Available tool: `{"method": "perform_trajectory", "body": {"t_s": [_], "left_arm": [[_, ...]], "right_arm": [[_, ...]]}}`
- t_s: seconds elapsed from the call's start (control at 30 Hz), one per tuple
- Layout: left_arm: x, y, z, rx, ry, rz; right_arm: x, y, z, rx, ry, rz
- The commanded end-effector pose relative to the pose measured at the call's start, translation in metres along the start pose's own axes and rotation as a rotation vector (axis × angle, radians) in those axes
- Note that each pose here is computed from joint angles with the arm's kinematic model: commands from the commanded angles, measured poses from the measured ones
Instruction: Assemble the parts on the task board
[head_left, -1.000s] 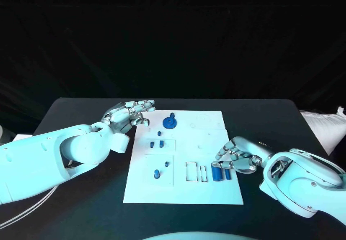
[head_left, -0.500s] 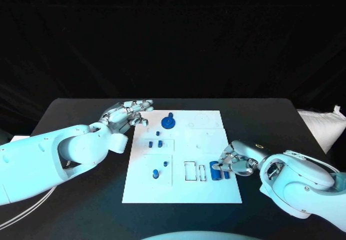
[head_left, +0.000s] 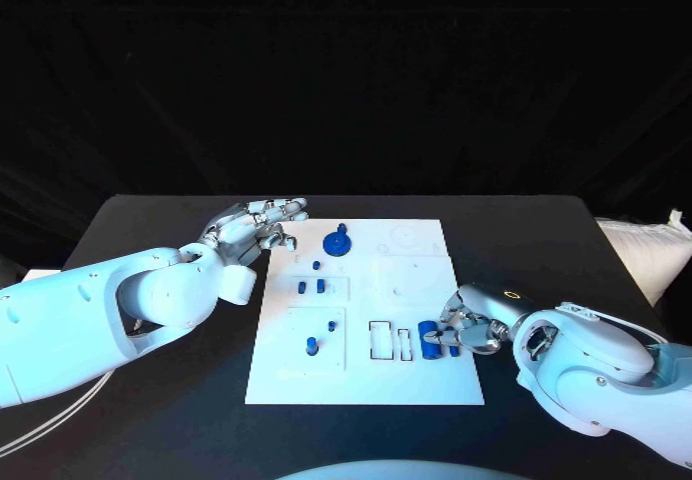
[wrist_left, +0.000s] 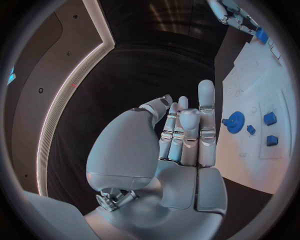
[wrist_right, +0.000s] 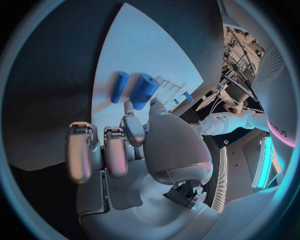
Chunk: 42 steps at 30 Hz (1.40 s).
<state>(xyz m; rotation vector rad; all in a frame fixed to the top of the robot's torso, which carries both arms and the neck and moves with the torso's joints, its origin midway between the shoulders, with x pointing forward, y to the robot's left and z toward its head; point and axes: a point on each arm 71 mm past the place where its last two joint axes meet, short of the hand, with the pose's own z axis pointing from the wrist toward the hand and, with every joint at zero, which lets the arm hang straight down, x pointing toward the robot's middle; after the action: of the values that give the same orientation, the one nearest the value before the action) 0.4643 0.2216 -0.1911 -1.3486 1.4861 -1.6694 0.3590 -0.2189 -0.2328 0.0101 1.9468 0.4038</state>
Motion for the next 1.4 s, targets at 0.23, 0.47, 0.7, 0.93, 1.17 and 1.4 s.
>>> {"method": "perform_trajectory", "body": {"t_s": [0.23,0.47,0.7,0.93,1.17,1.4], "left_arm": [[0.0022,0.0005,-0.0002,0.001,0.027,-0.007],[0.002,0.0009,-0.0004,-0.002,0.029,-0.008],[0.0018,0.0014,-0.0006,-0.005,0.031,-0.009],[0.0026,0.0018,-0.0006,-0.008,0.035,-0.01],[0.0022,0.0019,-0.0008,-0.009,0.035,-0.01],[0.0026,0.0024,-0.0007,-0.011,0.037,-0.011]], "right_arm": [[0.011,0.003,0.005,0.007,0.052,-0.052],[0.021,0.006,0.008,0.003,0.074,-0.04],[0.025,0.007,0.011,0.006,0.07,-0.024],[0.024,0.007,0.011,0.01,0.039,0.002],[0.015,0.011,0.006,-0.006,-0.04,0.117],[0.002,0.017,0.0,-0.048,-0.091,0.184]]}}
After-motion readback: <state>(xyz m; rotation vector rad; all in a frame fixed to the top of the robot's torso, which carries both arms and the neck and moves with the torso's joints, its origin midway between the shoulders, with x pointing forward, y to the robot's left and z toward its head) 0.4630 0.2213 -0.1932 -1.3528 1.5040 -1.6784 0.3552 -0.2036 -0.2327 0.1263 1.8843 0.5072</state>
